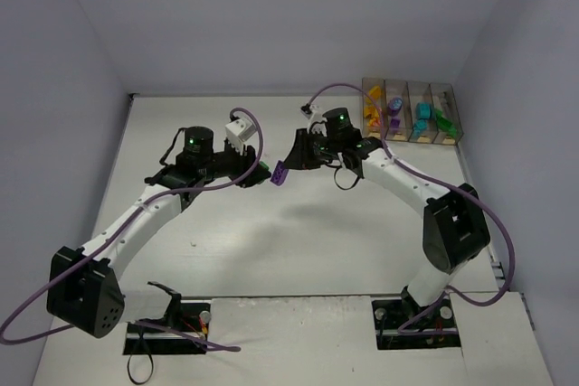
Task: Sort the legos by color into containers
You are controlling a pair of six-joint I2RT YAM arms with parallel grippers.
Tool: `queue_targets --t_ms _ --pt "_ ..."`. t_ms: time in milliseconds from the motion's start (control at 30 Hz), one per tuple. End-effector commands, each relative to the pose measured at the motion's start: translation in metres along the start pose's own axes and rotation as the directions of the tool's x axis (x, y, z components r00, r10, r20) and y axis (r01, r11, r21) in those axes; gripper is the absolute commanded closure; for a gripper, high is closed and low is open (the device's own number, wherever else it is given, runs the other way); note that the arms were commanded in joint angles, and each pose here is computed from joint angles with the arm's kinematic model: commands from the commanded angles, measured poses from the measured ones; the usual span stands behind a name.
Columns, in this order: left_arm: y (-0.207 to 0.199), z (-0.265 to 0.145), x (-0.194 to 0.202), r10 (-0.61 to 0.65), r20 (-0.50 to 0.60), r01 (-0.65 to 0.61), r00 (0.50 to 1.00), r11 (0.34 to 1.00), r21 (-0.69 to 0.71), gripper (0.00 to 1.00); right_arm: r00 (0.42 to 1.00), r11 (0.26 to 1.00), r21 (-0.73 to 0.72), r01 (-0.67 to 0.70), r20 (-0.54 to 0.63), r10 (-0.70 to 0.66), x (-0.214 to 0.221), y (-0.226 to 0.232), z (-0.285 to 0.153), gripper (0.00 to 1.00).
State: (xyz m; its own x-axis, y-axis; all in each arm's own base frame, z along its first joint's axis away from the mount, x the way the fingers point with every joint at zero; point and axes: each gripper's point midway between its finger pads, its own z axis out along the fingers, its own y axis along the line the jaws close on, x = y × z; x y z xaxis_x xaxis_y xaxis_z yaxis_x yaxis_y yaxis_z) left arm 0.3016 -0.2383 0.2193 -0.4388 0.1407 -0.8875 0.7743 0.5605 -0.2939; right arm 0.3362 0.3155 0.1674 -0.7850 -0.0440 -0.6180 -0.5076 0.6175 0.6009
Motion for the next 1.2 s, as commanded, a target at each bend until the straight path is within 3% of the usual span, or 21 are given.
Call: queue_targets --t_ms 0,200,333,533,667,900,1033,1067,1167 --pt "-0.009 -0.006 -0.033 0.054 0.111 -0.054 0.992 0.999 0.004 1.00 0.987 0.986 0.143 0.088 0.122 -0.106 -0.037 -0.020 -0.030 1.00" --pt "-0.009 -0.008 -0.027 0.027 0.113 -0.027 0.993 1.000 0.000 1.00 0.940 0.866 0.499 -0.023 0.307 -0.152 -0.095 -0.109 -0.095 1.00" --pt "-0.011 -0.008 -0.020 -0.003 0.109 0.002 0.994 1.000 0.009 1.00 0.897 0.647 0.751 -0.130 0.367 -0.246 -0.135 -0.186 -0.160 1.00" --pt "-0.012 -0.012 -0.013 -0.036 0.110 0.036 0.993 0.999 -0.002 1.00 0.846 0.460 0.867 -0.191 0.383 -0.371 -0.180 -0.261 -0.219 1.00" --pt "-0.016 -0.017 -0.012 -0.037 0.120 0.038 0.992 0.999 -0.006 0.98 0.845 0.466 0.863 -0.195 0.389 -0.367 -0.198 -0.300 -0.220 1.00" --pt "-0.016 -0.018 -0.010 -0.062 0.121 0.064 0.991 0.998 -0.014 0.98 0.887 0.495 0.848 -0.189 0.364 -0.286 -0.186 -0.361 -0.183 0.99" --pt "-0.016 -0.019 -0.012 -0.061 0.122 0.063 0.991 0.998 -0.014 0.98 0.877 0.528 0.831 -0.178 0.377 -0.297 -0.199 -0.358 -0.179 0.80" --pt "-0.016 -0.019 -0.012 -0.055 0.122 0.057 0.991 0.998 -0.014 0.98 0.875 0.532 0.828 -0.176 0.379 -0.300 -0.201 -0.356 -0.180 0.68" --pt "-0.017 -0.019 -0.012 -0.049 0.125 0.051 0.991 0.999 -0.011 0.97 0.866 0.549 0.820 -0.160 0.384 -0.320 -0.214 -0.342 -0.187 0.50"
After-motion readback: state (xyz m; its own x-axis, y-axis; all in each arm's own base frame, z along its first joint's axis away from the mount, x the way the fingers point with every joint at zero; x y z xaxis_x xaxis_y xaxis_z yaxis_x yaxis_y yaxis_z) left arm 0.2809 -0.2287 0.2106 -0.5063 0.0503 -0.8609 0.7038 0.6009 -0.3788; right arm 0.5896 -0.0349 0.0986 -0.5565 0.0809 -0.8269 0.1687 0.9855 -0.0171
